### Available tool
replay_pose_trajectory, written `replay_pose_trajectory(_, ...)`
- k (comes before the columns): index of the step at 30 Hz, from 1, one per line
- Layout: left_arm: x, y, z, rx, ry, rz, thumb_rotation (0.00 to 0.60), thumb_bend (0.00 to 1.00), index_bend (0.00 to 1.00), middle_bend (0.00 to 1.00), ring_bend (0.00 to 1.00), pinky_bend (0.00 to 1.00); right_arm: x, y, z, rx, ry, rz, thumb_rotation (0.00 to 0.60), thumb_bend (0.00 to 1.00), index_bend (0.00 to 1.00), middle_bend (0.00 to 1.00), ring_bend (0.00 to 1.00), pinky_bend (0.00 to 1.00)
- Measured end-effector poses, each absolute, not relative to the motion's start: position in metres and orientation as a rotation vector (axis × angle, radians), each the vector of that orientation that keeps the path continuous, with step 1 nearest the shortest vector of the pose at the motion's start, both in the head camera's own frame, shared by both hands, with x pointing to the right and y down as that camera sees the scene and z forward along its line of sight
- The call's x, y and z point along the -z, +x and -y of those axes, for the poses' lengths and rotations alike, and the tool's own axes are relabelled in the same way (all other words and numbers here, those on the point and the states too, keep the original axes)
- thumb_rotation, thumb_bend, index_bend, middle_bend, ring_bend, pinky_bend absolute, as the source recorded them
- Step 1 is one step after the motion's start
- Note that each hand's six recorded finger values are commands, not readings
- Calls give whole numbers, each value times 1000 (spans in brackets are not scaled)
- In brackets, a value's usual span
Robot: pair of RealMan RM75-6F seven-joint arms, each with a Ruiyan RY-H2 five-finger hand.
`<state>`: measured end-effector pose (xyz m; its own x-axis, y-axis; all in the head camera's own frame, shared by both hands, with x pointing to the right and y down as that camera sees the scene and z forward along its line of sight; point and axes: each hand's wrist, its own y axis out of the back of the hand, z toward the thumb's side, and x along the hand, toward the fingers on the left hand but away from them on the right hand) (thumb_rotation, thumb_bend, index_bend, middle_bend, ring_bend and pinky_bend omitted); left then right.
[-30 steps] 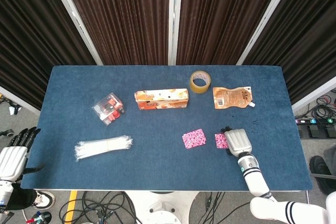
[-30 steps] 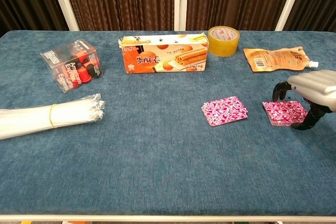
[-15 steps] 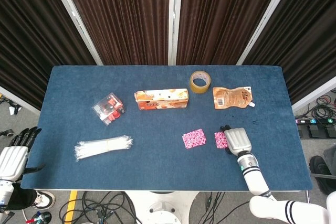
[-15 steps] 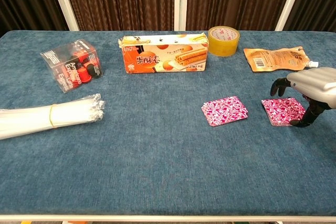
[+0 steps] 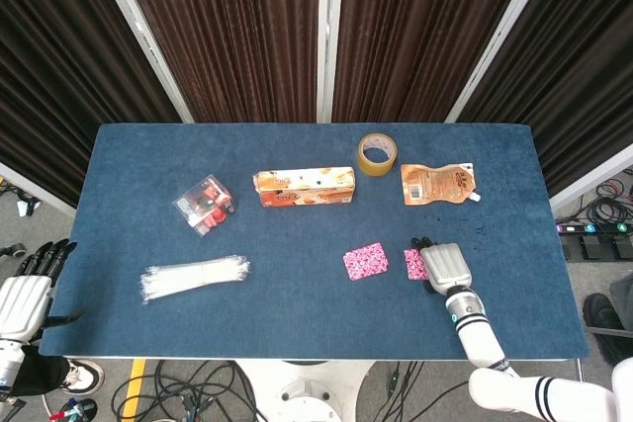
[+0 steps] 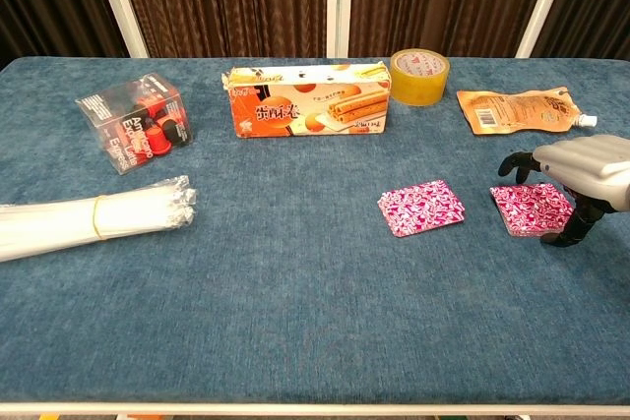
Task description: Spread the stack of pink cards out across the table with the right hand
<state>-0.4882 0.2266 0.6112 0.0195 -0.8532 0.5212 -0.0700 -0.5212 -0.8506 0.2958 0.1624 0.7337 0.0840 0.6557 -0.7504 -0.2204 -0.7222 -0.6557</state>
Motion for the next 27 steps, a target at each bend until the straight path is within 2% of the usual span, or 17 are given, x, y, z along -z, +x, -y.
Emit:
replay_pose_trajectory(8,-612,-488,-227,1570,-1663,-950,600,0,71,51,0,152,-734,298,-165,-1721,-1708,420,600,153,252,246,873,954)
replay_pose_trajectory(27,-613,-490,-228,1572,-1664,-952,600,0,71,51,0,153,-736,296,-162,-1717,-1700,446,600,163,298,308,874,954)
